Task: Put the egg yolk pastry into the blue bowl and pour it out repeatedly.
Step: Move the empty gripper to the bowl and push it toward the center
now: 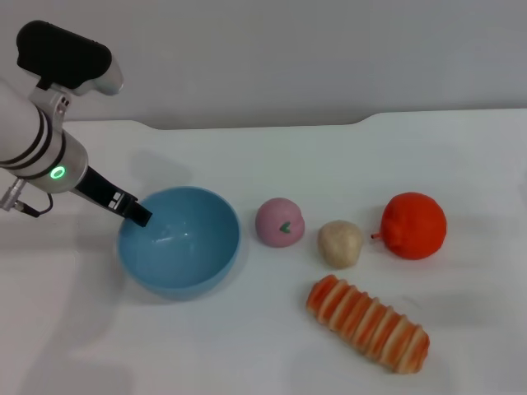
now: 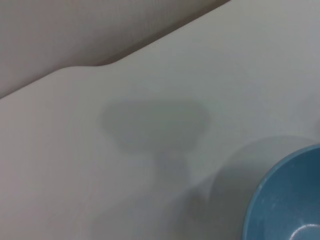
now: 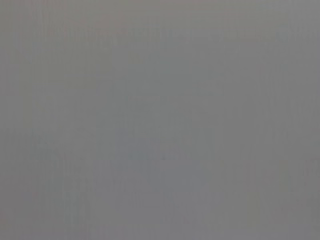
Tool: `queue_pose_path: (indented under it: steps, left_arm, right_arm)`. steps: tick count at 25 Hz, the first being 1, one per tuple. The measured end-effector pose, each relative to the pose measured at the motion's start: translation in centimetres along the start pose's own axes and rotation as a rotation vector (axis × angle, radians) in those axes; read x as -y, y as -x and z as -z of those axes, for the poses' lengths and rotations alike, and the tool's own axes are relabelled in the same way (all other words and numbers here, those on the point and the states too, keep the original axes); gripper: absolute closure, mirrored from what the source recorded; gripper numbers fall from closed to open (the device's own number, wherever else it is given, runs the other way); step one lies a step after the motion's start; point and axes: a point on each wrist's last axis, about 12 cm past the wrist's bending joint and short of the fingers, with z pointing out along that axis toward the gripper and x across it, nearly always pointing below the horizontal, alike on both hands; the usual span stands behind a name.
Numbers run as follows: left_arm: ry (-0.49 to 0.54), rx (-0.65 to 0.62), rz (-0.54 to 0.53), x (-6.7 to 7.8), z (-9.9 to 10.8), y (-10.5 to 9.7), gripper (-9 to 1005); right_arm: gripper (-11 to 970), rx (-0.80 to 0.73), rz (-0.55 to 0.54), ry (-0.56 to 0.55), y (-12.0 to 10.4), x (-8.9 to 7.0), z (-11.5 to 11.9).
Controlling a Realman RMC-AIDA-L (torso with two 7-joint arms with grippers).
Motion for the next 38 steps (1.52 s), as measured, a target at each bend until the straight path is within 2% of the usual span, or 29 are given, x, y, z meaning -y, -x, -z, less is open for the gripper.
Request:
queue_pose_path:
  steps: [38]
  left_arm:
    - [-0.035,-0.074,0.008,0.9,-2.3,-0.9,196]
  right_arm:
    - [193,-0.003,-0.007,0.006,0.0,-0.3,-0.3]
